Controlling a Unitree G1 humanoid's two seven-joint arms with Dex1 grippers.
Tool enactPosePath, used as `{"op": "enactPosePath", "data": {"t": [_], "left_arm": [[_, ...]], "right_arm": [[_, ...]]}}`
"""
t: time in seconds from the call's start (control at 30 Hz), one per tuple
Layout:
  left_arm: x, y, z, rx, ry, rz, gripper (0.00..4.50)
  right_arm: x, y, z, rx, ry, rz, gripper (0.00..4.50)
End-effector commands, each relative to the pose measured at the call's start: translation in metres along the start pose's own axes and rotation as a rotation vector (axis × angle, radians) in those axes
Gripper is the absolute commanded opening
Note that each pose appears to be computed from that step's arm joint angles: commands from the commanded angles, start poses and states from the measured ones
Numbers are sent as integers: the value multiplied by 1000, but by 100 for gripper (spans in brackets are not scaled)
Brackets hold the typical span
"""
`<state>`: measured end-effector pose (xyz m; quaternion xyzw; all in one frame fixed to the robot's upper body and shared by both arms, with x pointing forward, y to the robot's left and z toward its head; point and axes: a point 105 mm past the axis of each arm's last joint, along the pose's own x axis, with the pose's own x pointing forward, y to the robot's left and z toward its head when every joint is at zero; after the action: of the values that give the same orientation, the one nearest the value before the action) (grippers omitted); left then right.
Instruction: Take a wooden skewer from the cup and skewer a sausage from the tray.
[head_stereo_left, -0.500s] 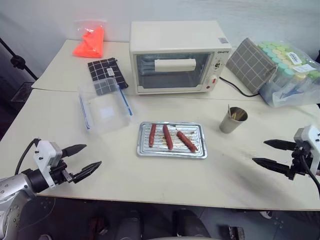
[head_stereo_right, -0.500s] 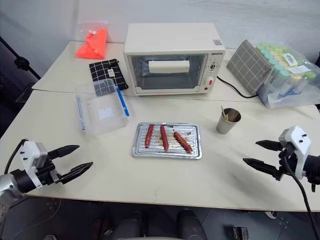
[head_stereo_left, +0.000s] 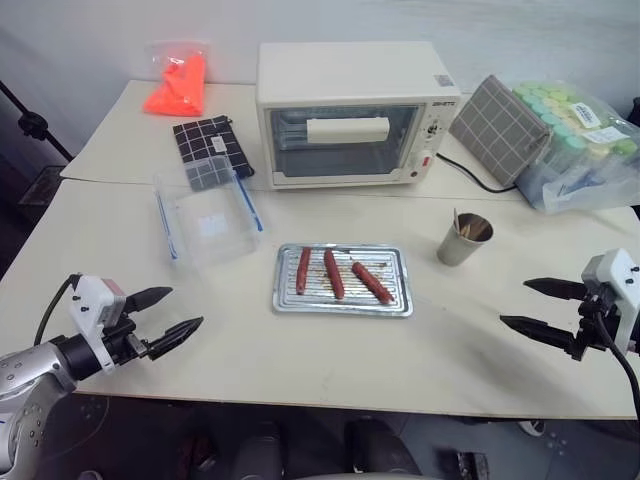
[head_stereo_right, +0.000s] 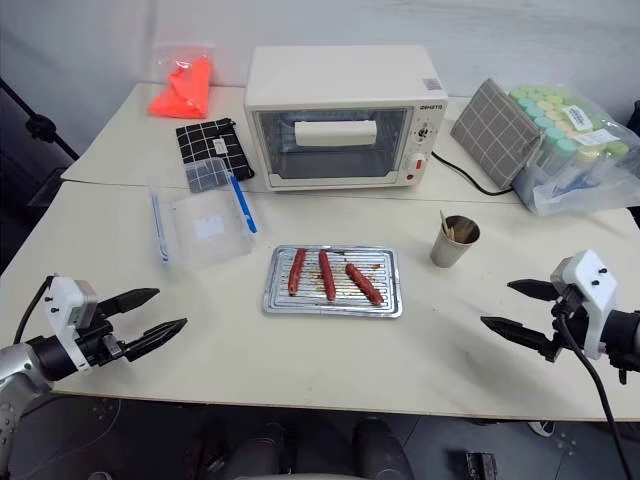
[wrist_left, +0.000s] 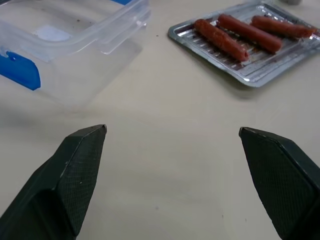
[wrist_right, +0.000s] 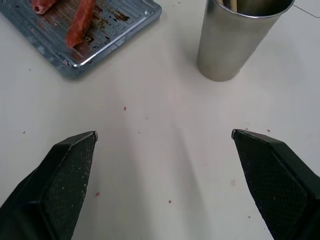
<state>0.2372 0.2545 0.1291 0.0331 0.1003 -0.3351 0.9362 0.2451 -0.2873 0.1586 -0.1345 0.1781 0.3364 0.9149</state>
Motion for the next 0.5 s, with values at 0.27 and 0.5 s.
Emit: {"op": "enactPosePath", "data": {"t": [0.27,0.5], "left_arm": [[14,-21,5,49,25,-113,449],[35,-51,44,61,-48,-338,449]], "right_arm": [[6,5,23,-54,-110,-135,450],[20,8,50,-9,-258,-308,450]]}}
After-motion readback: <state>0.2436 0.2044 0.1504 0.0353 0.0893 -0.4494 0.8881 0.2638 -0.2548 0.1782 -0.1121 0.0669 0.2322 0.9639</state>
